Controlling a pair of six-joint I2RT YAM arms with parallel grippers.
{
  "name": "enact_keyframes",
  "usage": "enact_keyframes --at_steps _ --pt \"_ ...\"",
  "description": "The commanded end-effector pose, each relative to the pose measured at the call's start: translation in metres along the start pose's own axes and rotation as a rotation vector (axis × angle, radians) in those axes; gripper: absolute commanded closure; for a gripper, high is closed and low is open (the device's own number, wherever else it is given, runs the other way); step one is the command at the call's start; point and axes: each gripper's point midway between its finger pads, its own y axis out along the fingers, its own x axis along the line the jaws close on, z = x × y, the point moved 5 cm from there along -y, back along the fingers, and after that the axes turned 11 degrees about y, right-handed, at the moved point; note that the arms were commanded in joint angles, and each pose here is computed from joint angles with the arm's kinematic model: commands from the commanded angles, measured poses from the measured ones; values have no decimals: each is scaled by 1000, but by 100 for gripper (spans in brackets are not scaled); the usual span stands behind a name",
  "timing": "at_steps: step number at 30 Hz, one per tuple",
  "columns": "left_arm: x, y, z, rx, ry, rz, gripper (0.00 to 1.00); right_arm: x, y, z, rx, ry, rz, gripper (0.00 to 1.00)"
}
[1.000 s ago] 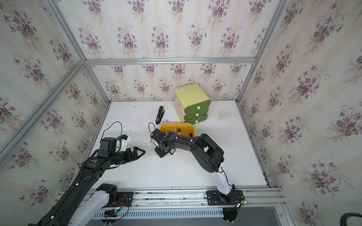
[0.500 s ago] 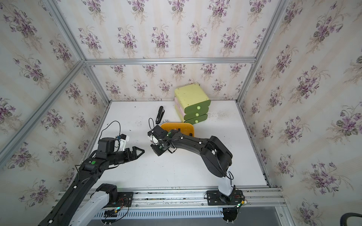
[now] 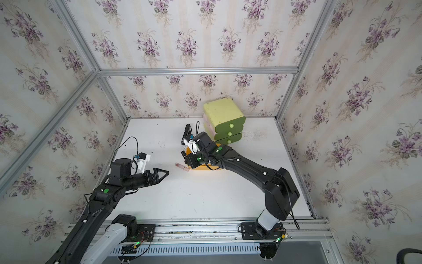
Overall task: Put the lipstick into the storage box
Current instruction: Pick up the lipstick at the center of the board, then place the lipstick in the storage box.
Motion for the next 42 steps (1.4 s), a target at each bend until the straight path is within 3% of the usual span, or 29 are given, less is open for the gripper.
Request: enact_keyframes --at_steps 1,9,16,42 --pt "-8 2 -11 -32 30 62 0 -18 -15 -13 -76 124 -17 81" --pt "-8 16 -10 -11 36 73 0 -115 -26 -17 -124 340 112 81" --pt "-1 31 -4 43 57 29 0 -151 -9 -14 -103 413 154 81" --pt "15 53 10 133 50 -10 0 -192 41 -4 -44 529 152 79"
